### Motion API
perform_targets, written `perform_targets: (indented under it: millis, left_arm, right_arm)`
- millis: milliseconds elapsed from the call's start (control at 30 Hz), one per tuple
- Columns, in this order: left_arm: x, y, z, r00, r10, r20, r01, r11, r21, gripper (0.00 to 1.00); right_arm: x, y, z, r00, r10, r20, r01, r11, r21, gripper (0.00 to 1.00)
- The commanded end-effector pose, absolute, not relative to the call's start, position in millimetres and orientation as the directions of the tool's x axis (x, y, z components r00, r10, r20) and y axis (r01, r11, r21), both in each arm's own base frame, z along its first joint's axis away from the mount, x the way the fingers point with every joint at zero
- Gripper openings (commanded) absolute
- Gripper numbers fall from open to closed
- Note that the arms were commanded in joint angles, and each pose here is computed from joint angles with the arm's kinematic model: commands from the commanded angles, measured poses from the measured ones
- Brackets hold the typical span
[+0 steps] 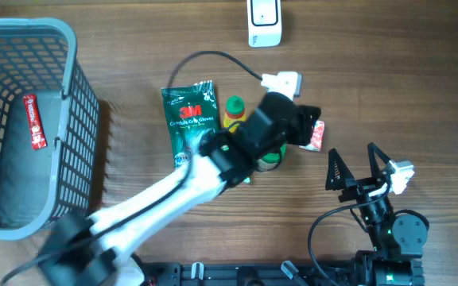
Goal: Scan the item barcode
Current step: 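Lift the red tissue pack out and place it right of the jar, then reach the left gripper into the basket and grasp the red Nescafe sachet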
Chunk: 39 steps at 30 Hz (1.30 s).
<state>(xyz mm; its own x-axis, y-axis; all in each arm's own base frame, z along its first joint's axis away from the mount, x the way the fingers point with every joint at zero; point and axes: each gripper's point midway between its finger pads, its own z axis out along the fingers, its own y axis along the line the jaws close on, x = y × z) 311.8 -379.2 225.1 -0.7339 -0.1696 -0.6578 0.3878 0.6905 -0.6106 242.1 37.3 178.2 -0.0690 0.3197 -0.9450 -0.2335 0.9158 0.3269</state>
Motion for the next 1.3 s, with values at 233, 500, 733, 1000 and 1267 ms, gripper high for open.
perform_targets:
  millis: [233, 500, 733, 1000, 1267]
  left_arm:
    - [330.7, -145.5, 390.0, -0.238, -0.389, -0.890, 0.094, 0.903, -0.419, 0.45]
    - [291.3, 101.2, 395.2, 0.039, -0.462, -0.886, -0.520, 0.748, -0.413, 0.64]
    - [270.7, 232.7, 333.1, 0.066, -0.551, -0.832, -0.788, 0.483, -0.382, 0.76]
    - [325.9, 284.7, 220.8, -0.322, -0.516, -0.794, -0.807, 0.588, -0.055, 0.87]
    - [371.2, 272.0, 94.7, -0.631, -0.477, -0.612, -0.614, 0.789, 0.018, 0.94]
  right_arm:
    - [242.1, 36.2, 180.0, -0.059, 0.326, -0.944, -0.228, 0.916, 0.331, 1.00]
    - [242.1, 36.2, 180.0, -0.058, 0.326, -0.944, -0.228, 0.916, 0.330, 1.00]
    - [242.1, 36.2, 180.0, -0.059, 0.326, -0.944, -0.228, 0.916, 0.331, 1.00]
    - [242.1, 36.2, 180.0, -0.059, 0.326, -0.944, -0.228, 0.916, 0.331, 1.00]
    - [242.1, 36.2, 180.0, -0.059, 0.326, -0.944, -0.228, 0.916, 0.331, 1.00]
